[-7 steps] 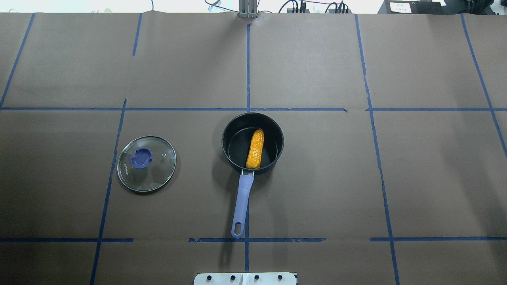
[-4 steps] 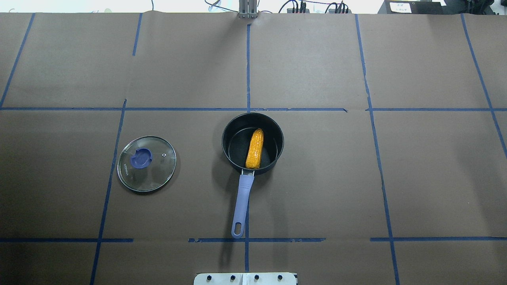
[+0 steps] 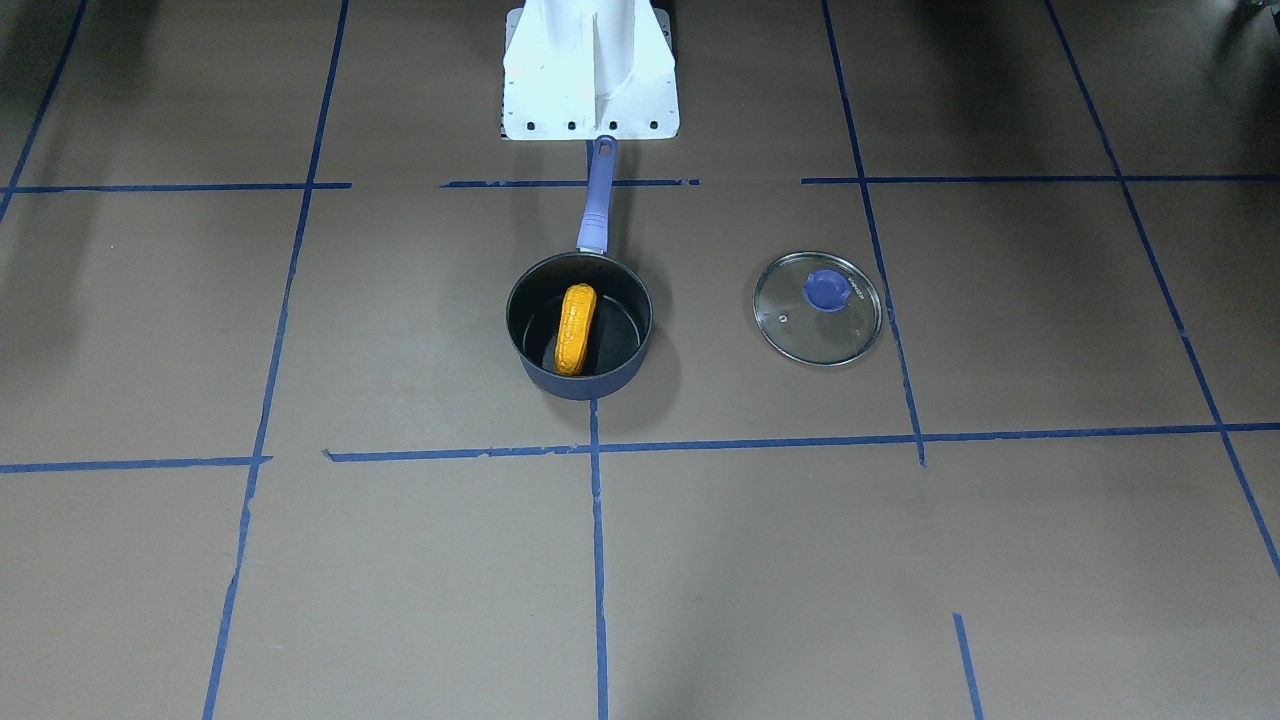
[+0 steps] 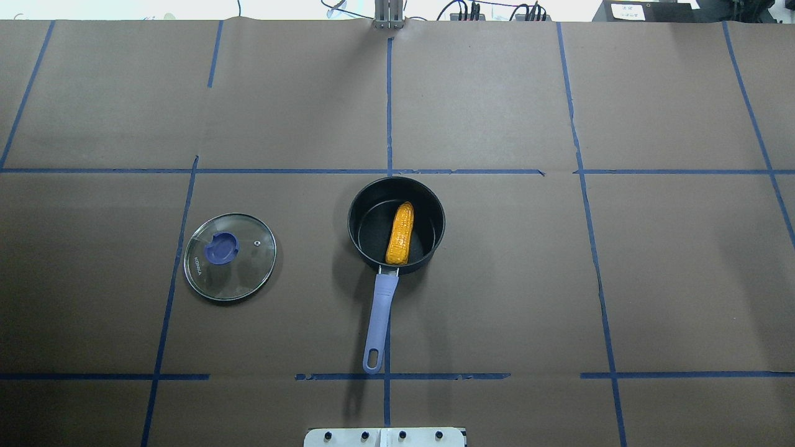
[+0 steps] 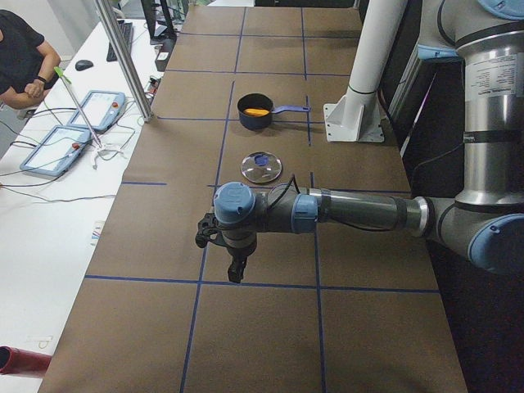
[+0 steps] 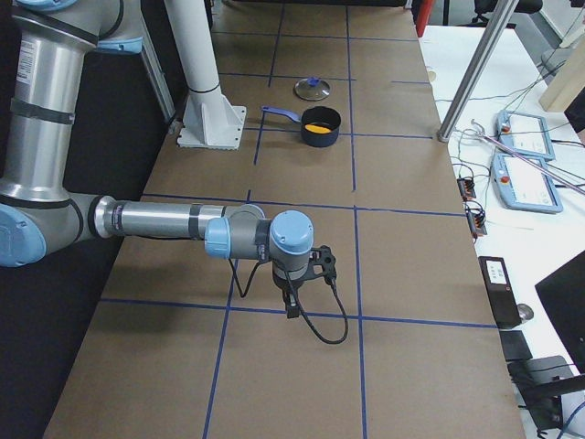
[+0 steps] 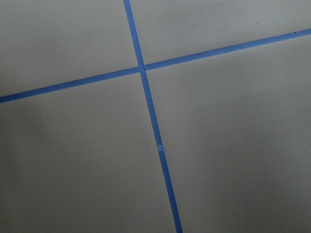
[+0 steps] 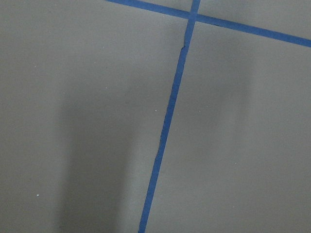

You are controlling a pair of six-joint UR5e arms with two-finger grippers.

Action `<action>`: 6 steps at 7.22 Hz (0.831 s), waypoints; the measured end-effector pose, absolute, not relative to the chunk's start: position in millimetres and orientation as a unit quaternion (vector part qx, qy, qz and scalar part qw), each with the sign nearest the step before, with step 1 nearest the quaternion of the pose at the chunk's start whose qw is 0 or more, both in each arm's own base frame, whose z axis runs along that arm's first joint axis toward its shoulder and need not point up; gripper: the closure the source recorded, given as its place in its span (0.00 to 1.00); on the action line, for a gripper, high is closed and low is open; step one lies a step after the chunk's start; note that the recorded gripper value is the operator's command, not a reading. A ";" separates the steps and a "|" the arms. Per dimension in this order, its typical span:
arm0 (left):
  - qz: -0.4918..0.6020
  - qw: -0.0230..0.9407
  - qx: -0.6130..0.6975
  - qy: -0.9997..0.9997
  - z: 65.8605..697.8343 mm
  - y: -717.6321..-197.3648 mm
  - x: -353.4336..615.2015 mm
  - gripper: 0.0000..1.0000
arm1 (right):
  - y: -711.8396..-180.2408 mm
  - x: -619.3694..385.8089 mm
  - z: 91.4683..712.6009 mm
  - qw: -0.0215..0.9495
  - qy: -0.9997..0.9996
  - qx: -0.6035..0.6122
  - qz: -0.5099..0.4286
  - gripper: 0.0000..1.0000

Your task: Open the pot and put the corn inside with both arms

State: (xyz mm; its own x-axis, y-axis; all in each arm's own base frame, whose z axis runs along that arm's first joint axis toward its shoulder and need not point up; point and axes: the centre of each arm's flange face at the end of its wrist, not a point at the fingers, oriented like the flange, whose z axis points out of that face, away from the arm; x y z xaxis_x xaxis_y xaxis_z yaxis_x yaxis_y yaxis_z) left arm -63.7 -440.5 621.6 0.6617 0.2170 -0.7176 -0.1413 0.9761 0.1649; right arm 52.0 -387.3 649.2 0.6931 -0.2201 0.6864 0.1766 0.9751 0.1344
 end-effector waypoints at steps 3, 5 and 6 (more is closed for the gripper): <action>0.097 0.911 0.048 0.397 621.7 -438.6 -63.8 0.00 | -377.9 54.2 649.7 0.916 -0.382 0.034 -0.116 0.00; 0.098 0.912 0.048 0.396 622.0 -437.4 -64.1 0.00 | -375.1 54.7 652.7 0.915 -0.383 0.033 -0.119 0.00; 0.097 0.911 0.049 0.397 620.4 -438.8 -64.1 0.00 | -374.9 55.0 655.5 0.916 -0.382 0.031 -0.119 0.00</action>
